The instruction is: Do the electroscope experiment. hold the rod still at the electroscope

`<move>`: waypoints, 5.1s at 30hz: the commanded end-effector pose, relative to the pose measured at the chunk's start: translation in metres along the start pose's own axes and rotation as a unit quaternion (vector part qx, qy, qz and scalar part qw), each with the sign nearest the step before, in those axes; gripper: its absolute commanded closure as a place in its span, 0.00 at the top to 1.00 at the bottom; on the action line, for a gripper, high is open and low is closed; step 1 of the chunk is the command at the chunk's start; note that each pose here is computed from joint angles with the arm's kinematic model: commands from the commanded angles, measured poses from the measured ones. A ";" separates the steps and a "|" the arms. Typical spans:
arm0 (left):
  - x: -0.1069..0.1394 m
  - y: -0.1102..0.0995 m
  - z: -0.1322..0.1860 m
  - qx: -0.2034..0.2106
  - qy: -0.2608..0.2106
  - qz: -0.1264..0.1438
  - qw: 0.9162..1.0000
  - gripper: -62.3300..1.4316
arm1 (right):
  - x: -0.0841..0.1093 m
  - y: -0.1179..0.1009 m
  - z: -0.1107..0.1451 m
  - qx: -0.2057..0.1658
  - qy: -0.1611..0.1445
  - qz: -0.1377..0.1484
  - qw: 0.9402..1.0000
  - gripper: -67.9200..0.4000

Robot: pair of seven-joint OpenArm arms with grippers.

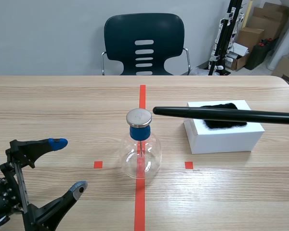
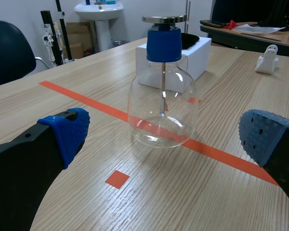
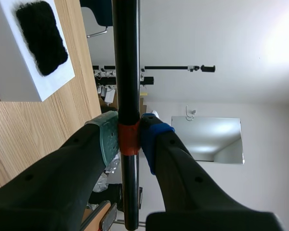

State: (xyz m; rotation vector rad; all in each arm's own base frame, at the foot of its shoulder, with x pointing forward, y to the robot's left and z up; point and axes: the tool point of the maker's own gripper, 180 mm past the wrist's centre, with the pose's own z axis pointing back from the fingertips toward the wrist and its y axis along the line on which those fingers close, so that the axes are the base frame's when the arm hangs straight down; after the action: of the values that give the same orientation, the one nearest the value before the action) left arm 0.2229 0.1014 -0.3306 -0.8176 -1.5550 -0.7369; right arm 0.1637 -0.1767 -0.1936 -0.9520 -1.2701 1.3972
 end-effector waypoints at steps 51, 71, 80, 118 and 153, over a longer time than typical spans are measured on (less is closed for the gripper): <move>0.007 0.002 -0.002 0.002 -0.014 -0.002 1.000 1.00 | -0.112 -0.044 0.008 -0.067 0.142 0.036 0.987 0.01; 0.007 0.002 -0.002 0.002 -0.014 -0.002 1.000 1.00 | -0.111 -0.081 -0.033 -0.118 0.113 0.084 0.983 0.01; 0.007 0.002 -0.002 0.002 -0.014 -0.002 1.000 1.00 | -0.075 -0.085 -0.082 -0.121 0.056 0.137 0.982 0.01; 0.007 0.002 -0.002 0.002 -0.014 -0.002 1.000 1.00 | -0.003 -0.022 -0.149 -0.077 -0.025 0.249 0.965 0.01; 0.007 0.002 -0.002 0.002 -0.014 -0.002 1.000 1.00 | -0.001 -0.021 -0.149 -0.076 -0.031 0.254 0.964 0.01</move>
State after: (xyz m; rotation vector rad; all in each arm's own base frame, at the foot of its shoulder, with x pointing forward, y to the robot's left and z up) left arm 0.2229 0.1014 -0.3306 -0.8176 -1.5550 -0.7369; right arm 0.3065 -0.1446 -0.2094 -1.3643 -1.2193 1.7617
